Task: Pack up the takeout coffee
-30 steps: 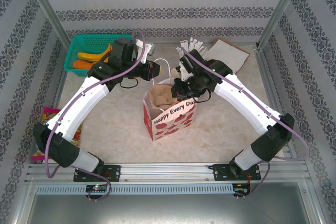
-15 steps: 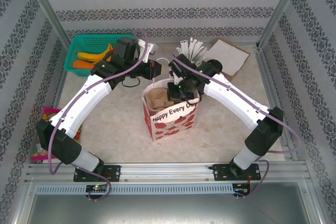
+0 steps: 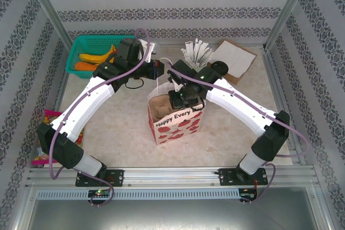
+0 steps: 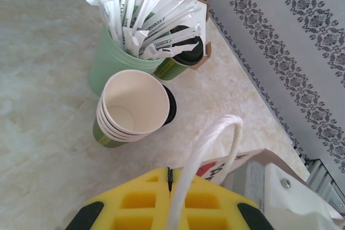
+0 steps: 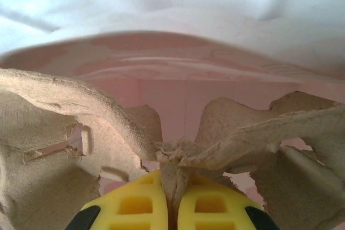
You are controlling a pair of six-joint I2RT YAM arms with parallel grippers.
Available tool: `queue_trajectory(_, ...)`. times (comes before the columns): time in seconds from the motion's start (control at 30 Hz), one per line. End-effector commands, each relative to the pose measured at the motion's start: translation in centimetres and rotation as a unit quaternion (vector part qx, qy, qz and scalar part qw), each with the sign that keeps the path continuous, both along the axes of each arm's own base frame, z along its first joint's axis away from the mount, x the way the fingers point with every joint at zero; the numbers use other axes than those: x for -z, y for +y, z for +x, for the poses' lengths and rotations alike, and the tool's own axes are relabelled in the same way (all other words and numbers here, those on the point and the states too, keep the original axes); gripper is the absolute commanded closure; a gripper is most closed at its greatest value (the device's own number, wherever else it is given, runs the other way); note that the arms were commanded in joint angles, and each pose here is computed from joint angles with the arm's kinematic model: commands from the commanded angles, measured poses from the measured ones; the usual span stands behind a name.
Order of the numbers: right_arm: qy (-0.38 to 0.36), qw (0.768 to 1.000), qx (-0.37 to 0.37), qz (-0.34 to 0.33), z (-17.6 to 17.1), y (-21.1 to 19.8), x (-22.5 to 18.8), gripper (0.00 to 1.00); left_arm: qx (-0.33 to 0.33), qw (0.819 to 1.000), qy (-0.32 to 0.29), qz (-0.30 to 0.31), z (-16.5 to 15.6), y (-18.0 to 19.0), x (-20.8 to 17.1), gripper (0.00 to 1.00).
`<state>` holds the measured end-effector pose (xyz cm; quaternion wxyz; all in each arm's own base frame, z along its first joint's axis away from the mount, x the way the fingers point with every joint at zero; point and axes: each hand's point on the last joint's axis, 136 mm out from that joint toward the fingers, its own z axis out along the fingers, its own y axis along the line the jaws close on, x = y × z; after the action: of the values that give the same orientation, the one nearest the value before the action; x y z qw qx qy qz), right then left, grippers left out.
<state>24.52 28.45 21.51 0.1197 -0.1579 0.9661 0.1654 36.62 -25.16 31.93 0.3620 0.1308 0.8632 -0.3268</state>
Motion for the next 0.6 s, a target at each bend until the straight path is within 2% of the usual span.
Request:
queue_trajectory(0.0,-0.009,0.999,-0.030,-0.026,-0.9,-0.8,-0.2,1.00,-0.047,0.998,-0.041,-0.019,0.7,1.3,-2.7,1.00)
queue_trajectory(0.17,0.025,0.998,-0.037,-0.039,-2.3,-1.3,1.3,1.00,-0.056,0.996,-0.062,-0.042,0.7,1.5,-3.7,1.00)
queue_trajectory(0.33,0.048,0.997,-0.039,-0.043,-2.8,-1.0,2.4,1.00,-0.033,0.993,-0.089,-0.071,0.0,0.9,-4.7,1.00)
queue_trajectory(0.57,0.078,0.995,-0.047,-0.047,-2.6,0.1,3.2,1.00,0.009,0.992,-0.100,-0.079,-0.9,0.0,-4.7,1.00)
